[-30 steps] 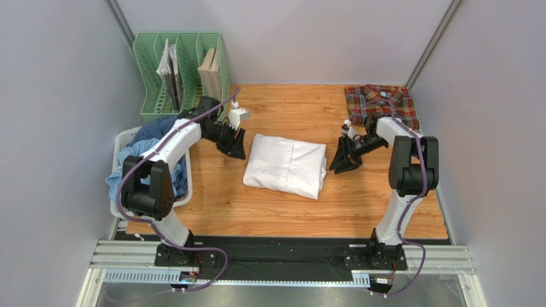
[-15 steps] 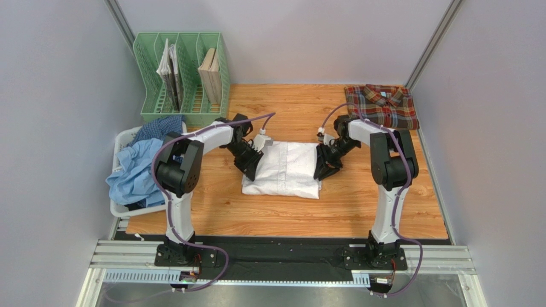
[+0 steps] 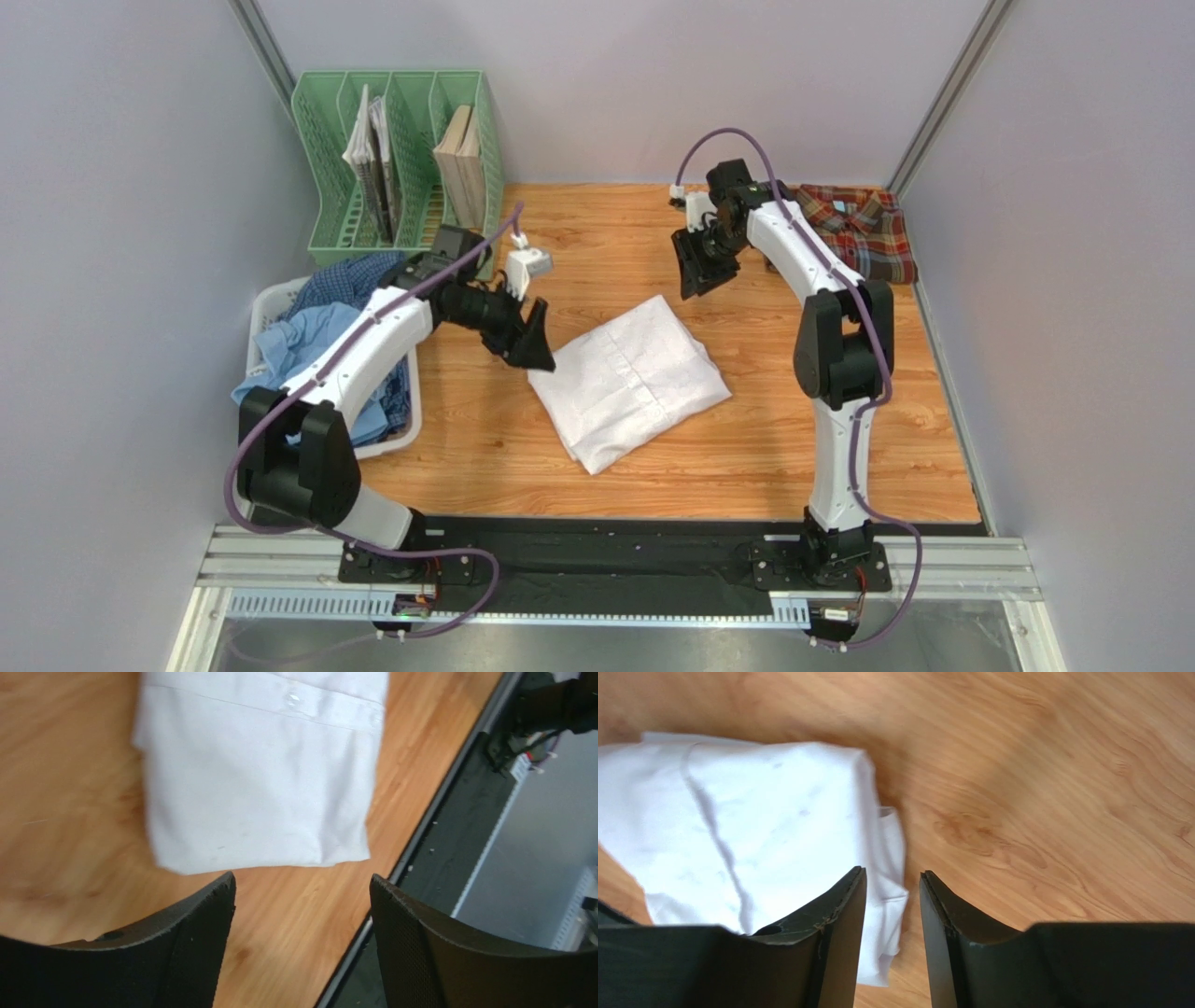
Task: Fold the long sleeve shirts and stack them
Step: Fold the shirt
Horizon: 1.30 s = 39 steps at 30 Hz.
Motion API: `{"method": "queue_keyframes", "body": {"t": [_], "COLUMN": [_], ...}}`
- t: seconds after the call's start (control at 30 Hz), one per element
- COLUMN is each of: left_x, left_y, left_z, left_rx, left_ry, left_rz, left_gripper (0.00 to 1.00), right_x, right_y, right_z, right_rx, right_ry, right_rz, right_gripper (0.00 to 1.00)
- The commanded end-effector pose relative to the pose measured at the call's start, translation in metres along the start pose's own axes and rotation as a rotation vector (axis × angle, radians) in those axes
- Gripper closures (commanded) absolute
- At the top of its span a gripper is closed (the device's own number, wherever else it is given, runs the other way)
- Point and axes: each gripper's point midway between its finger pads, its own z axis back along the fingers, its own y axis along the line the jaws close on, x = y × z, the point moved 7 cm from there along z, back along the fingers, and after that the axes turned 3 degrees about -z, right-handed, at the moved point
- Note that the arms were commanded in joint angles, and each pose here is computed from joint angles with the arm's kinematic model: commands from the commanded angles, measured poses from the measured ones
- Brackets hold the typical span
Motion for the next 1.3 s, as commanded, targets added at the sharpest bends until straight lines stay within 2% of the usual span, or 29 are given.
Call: {"method": "queue_keyframes", "body": {"t": [0.0,0.03,0.1,0.17,0.33,0.47,0.6,0.63,0.7,0.73,0.8,0.9,0.93,0.97,1.1,1.27], "left_x": [0.042,0.045,0.053,0.052,0.033,0.016,0.004,0.0,-0.001,-0.005,-0.003,-0.005,0.0,0.002,0.015,0.016], "left_y": [0.039,0.045,0.058,0.067,0.08,0.086,0.077,0.074,0.067,0.064,0.058,0.05,0.052,0.052,0.048,0.051], "left_z": [0.008,0.006,-0.001,-0.009,-0.012,-0.003,0.0,-0.002,-0.003,-0.006,-0.015,-0.037,-0.045,-0.05,-0.085,-0.132], "left_rx": [0.139,0.148,0.127,0.128,0.104,0.13,0.108,0.091,0.071,0.053,0.009,-0.081,-0.096,-0.107,-0.124,-0.11], "left_ry": [-0.079,-0.06,-0.028,-0.016,-0.064,-0.076,-0.06,-0.055,-0.063,-0.061,-0.076,-0.089,-0.118,-0.13,-0.133,-0.045], "left_rz": [-0.034,-0.033,-0.001,0.055,0.196,0.271,0.243,0.25,0.236,0.238,0.237,0.295,0.316,0.332,0.323,0.335], "left_gripper": [0.23,0.23,0.22,0.21,0.21,0.2,0.18,0.18,0.17,0.16,0.16,0.15,0.07,0.06,0.06,0.09], "right_x": [-0.011,-0.029,-0.047,-0.07,-0.101,-0.135,-0.184,-0.187,-0.191,-0.186,-0.176,-0.148,-0.139,-0.135,-0.133,-0.138], "right_y": [0.061,0.071,0.101,0.112,0.148,0.144,0.099,0.089,0.072,0.067,0.066,0.074,0.077,0.073,0.057,0.032], "right_z": [0.048,0.039,0.031,0.012,-0.027,-0.046,-0.048,-0.044,-0.024,-0.016,0.009,0.034,0.041,0.043,0.039,0.029], "right_rx": [0.095,0.12,0.154,0.158,0.192,0.186,0.147,0.171,0.184,0.212,0.243,0.249,0.243,0.23,0.198,0.131], "right_ry": [-0.075,-0.02,0.013,0.082,0.206,0.337,0.51,0.517,0.474,0.436,0.33,0.182,0.148,0.134,0.126,0.142], "right_rz": [0.15,0.159,0.241,0.278,0.399,0.549,0.778,0.899,0.963,1.063,1.083,0.991,0.916,0.857,0.64,0.458], "right_gripper": [0.58,0.53,0.51,0.45,0.41,0.35,0.36,0.36,0.37,0.37,0.36,0.36,0.36,0.35,0.35,0.35]}}
